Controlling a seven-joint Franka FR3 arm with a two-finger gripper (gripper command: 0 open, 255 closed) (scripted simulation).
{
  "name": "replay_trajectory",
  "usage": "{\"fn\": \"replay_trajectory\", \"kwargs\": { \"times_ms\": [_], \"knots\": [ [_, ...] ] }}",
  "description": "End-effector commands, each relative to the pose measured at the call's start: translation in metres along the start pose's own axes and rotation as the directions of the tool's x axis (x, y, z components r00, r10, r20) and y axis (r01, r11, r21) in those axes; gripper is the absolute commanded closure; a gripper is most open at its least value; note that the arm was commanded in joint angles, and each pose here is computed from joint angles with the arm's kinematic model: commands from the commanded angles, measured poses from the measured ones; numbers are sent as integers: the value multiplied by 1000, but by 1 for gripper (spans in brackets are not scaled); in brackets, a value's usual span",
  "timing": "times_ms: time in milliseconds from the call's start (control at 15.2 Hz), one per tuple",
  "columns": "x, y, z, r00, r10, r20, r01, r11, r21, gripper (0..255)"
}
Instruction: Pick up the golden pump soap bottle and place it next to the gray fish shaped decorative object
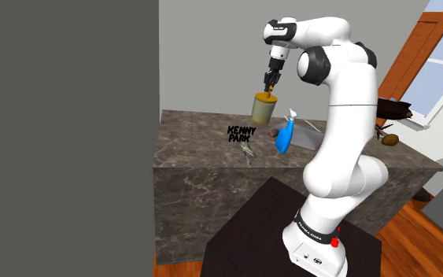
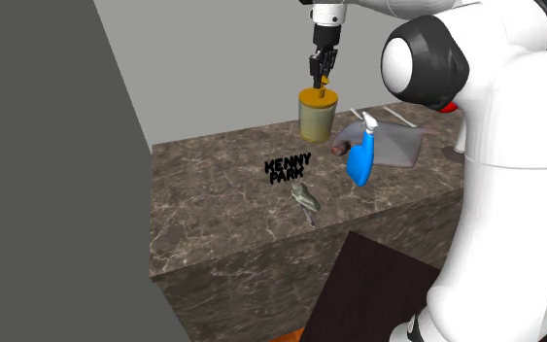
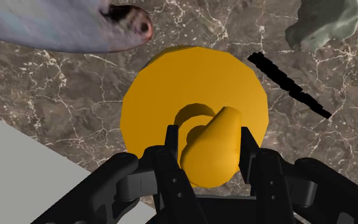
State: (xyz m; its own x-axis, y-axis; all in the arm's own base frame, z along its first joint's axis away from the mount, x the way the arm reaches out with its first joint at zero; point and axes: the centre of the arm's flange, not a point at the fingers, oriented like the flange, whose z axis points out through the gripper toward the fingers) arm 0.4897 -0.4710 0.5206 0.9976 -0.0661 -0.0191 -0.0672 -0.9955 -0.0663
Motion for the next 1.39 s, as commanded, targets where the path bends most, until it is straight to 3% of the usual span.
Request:
{"fn": "replay_trajectory", "kwargs": {
  "times_ms": [0,1056,1320],
  "knots": [
    [1,2,10,1000,0,-1,0,1000,-1,255],
    [2,7,93,1000,0,-1,0,1000,-1,255],
    [2,7,93,1000,0,-1,0,1000,-1,255]
  ]
}}
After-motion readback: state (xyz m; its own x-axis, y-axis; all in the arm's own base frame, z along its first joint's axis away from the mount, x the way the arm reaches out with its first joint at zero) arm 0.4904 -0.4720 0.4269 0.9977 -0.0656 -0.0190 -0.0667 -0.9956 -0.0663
